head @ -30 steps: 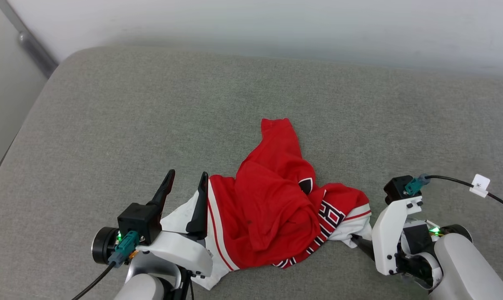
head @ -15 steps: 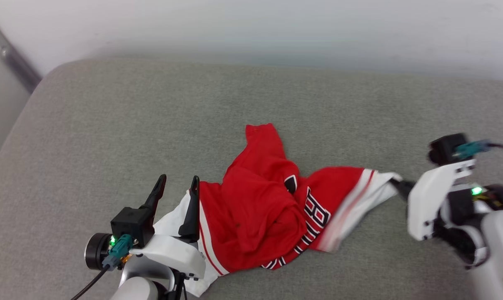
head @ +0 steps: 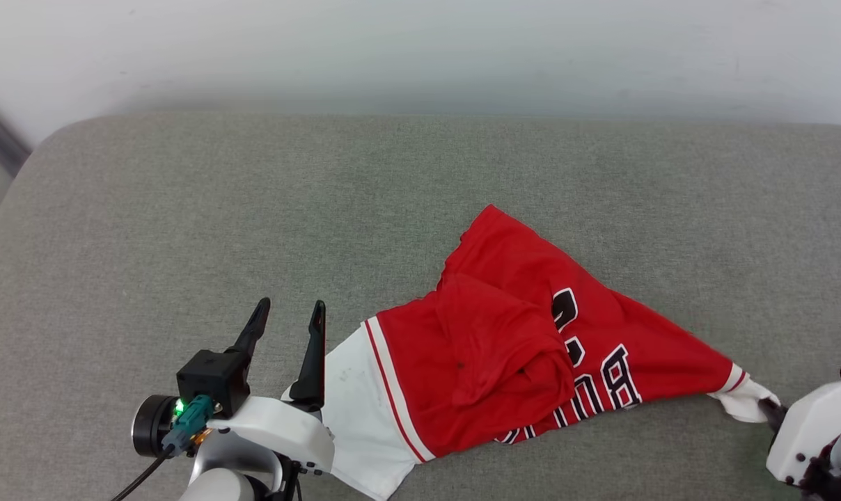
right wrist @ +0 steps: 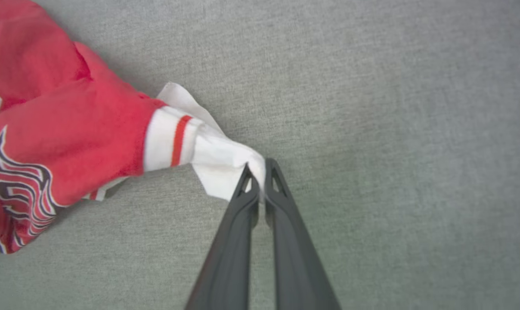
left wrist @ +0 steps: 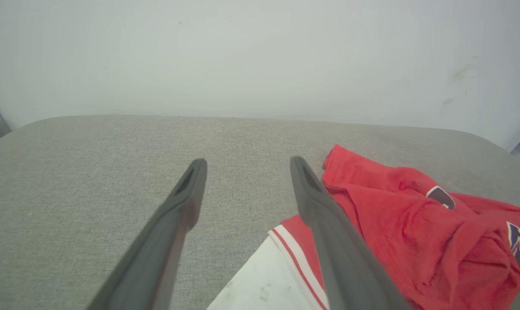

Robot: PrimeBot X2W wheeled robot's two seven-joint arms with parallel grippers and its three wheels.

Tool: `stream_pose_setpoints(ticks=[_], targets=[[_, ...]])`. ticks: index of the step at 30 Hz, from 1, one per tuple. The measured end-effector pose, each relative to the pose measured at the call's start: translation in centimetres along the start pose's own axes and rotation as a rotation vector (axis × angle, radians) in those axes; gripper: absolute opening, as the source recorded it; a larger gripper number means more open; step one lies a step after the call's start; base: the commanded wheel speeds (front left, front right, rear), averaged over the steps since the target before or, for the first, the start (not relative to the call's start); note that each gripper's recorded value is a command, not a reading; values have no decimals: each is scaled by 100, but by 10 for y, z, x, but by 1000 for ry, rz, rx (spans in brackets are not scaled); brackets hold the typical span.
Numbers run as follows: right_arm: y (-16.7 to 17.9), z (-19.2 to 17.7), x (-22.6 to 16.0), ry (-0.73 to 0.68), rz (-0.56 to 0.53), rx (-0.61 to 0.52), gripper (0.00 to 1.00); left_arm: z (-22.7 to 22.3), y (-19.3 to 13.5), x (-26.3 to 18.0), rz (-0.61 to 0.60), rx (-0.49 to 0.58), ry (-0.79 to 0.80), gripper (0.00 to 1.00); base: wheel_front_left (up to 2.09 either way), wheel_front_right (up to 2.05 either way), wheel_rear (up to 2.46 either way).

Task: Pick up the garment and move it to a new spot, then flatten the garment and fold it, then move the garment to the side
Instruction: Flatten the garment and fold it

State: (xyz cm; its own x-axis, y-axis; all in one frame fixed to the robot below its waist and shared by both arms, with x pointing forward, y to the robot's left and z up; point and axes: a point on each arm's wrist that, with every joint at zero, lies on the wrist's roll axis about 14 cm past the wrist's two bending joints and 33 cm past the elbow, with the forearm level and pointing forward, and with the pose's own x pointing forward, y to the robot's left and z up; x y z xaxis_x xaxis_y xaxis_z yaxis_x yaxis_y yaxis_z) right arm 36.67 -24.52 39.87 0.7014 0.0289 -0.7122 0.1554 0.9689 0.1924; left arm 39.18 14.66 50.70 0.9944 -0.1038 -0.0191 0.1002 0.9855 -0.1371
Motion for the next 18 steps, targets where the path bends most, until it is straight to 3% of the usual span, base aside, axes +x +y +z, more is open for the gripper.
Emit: stream_pose_setpoints(ticks=[1,2,8,18], targets=[[0,-5,2,-5,-1,17,40,-1,0,0,0,1,3,100,0,0,0],[0,-7,4,-18,-2,26,100,-2,1,0,0,1,6,100,0,0,0],[12,16,-1,-238,26,15,100,-2,7,-6,15,17,11,100,0,0,0],[40,52,-54,-619,95,-100,100,3,13,-30,39,24,6,100,0,0,0]])
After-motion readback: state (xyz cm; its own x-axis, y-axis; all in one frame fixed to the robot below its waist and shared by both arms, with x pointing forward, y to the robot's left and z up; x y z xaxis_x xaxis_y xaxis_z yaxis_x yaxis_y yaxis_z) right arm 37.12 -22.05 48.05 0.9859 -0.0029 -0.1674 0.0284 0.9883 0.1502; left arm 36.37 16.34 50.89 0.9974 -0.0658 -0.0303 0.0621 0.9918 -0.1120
